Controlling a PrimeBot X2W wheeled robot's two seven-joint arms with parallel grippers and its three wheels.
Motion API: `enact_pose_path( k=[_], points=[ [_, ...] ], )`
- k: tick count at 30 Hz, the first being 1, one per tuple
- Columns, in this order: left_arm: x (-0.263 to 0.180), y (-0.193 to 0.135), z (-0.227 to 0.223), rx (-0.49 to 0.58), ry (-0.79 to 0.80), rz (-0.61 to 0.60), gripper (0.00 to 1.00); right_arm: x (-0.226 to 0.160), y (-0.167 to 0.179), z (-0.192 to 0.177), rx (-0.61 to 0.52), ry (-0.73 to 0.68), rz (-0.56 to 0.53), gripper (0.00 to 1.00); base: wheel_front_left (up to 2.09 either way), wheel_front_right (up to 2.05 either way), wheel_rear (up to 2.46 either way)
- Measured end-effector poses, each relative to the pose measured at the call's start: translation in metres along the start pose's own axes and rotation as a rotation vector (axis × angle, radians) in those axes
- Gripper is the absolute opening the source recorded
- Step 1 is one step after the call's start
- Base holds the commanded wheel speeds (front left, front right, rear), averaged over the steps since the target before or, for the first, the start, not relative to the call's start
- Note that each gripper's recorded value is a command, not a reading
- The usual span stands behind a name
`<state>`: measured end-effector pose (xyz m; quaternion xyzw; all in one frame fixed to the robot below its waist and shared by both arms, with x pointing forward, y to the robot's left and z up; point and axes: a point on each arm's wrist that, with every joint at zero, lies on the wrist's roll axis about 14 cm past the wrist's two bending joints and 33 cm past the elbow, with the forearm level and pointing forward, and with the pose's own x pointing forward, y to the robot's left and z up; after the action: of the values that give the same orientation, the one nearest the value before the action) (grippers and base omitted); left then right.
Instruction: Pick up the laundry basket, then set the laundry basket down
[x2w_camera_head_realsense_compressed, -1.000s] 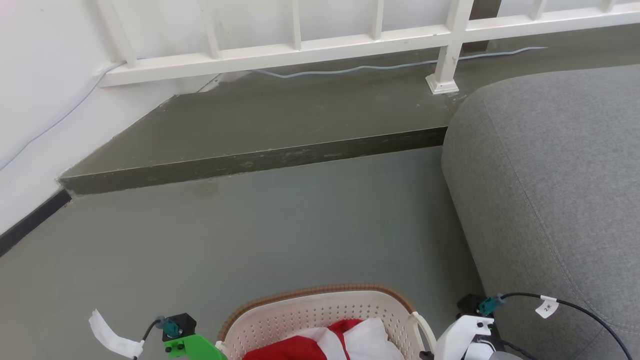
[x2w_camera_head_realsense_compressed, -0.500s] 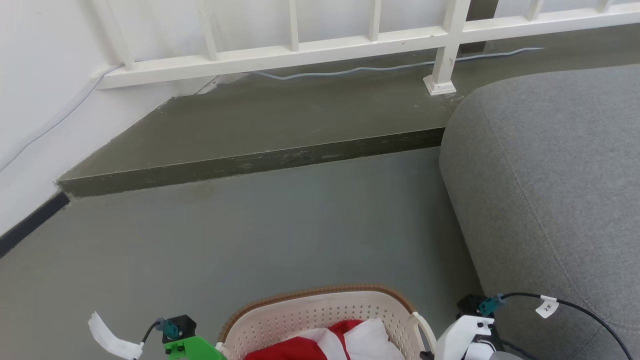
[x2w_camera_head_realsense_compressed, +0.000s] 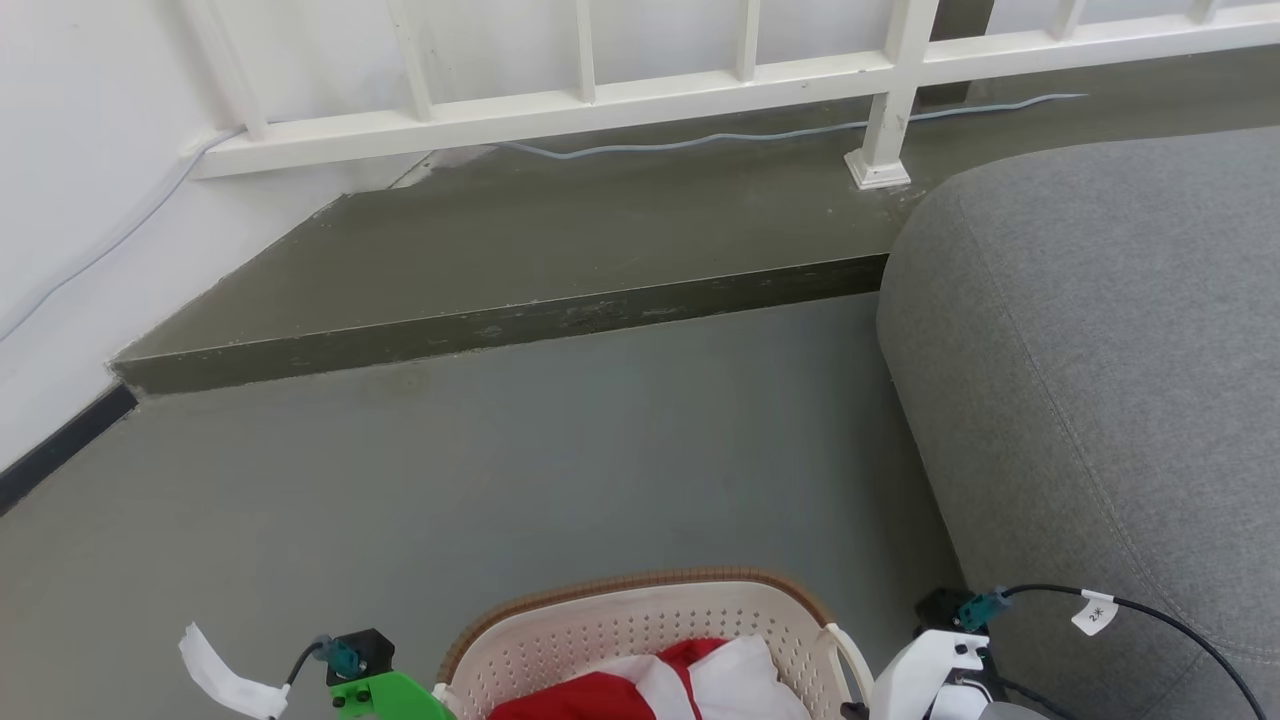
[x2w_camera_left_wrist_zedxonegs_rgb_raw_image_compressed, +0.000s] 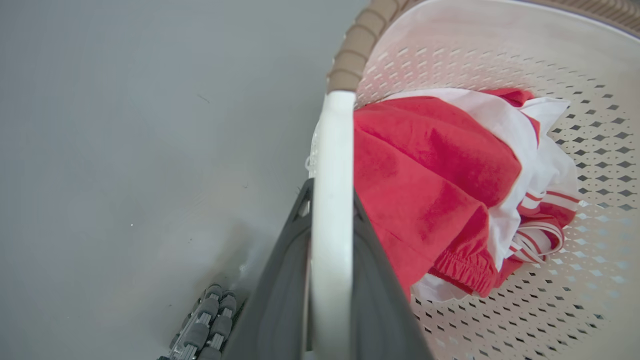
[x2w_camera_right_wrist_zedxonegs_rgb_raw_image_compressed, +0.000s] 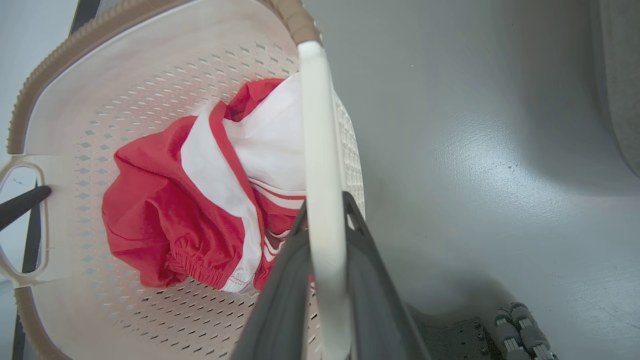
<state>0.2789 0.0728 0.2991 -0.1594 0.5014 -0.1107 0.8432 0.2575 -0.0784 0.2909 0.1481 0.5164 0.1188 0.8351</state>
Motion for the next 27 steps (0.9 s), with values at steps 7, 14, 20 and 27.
enact_pose_path(
  k=[7,14,20,27],
  points=[
    [0.0002,0.0003,0.0001,-0.002,0.000,0.003,0.00,0.0003,0.0003,0.0000,0.002,0.001,-0.001,0.00,0.00,0.00,0.00],
    [0.0003,0.0006,-0.0003,-0.012,0.001,0.005,0.00,0.0009,0.0008,-0.0004,-0.001,0.004,0.001,0.00,0.00,0.00,0.00],
    [0.0011,0.0013,-0.0023,-0.008,0.014,0.008,0.00,0.0017,0.0010,-0.0010,-0.007,0.008,0.001,0.00,0.00,0.00,0.00],
    [0.0052,0.0013,-0.0029,-0.005,0.026,0.012,0.00,0.0045,-0.0011,-0.0006,-0.005,0.012,-0.007,0.00,0.00,0.00,0.00]
  ],
)
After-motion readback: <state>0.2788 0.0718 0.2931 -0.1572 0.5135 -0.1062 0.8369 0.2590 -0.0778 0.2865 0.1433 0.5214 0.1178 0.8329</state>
